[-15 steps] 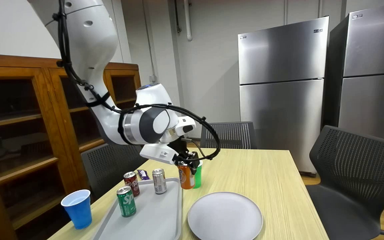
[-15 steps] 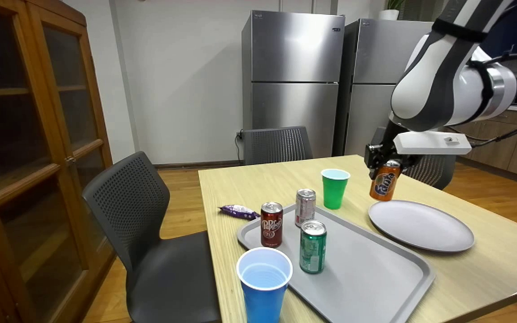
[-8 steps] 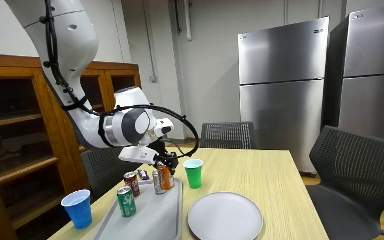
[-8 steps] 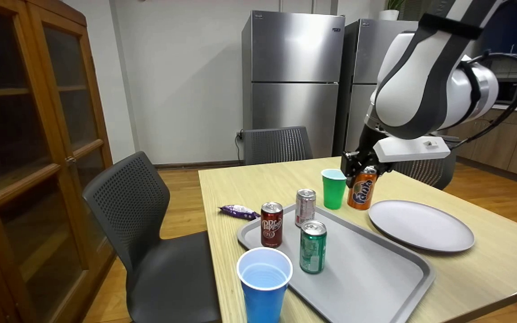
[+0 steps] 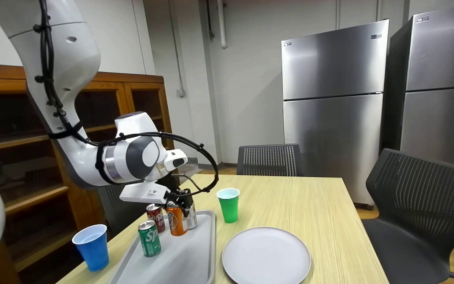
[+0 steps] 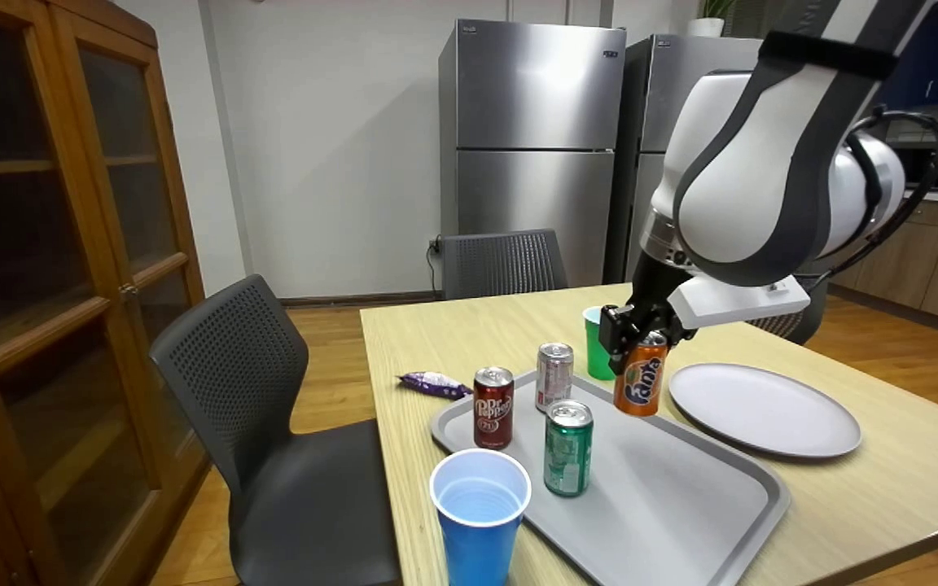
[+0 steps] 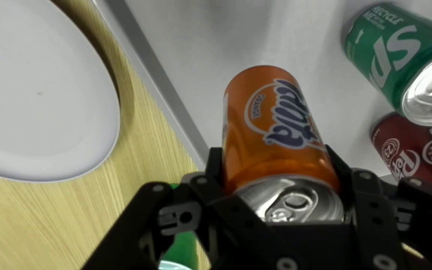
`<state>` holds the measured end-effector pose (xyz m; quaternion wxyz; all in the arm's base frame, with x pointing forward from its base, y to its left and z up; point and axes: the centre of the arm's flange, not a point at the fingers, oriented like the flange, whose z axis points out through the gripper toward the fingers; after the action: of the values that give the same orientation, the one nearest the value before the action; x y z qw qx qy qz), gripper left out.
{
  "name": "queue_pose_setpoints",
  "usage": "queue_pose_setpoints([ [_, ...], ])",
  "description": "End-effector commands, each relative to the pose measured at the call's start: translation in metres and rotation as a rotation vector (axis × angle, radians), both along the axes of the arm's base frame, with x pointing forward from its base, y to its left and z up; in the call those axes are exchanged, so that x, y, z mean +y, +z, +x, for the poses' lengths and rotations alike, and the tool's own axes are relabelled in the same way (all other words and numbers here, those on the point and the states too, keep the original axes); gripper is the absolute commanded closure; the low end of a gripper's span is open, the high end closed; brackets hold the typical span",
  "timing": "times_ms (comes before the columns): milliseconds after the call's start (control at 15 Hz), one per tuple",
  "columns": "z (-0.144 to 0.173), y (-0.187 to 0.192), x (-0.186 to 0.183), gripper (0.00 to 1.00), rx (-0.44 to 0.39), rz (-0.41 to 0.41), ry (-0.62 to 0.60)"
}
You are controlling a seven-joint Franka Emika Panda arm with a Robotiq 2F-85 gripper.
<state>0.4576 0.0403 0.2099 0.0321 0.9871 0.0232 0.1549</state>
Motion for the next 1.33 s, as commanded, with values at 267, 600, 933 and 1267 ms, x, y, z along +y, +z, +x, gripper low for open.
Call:
queue_pose_setpoints([
  [267, -0.033, -0.014, 0.0, 0.62, -0.013, -0.012, 0.057],
  [600, -0.04, -0.037, -0.014, 0.62, -0.015, -0.037, 0.052],
  [933, -0.042, -0.054, -0.022, 0.62, -0.014, -0.049, 0.052],
  [1267, -0.043, -0.06, -0.027, 0.53, -0.015, -0.061, 0.063],
])
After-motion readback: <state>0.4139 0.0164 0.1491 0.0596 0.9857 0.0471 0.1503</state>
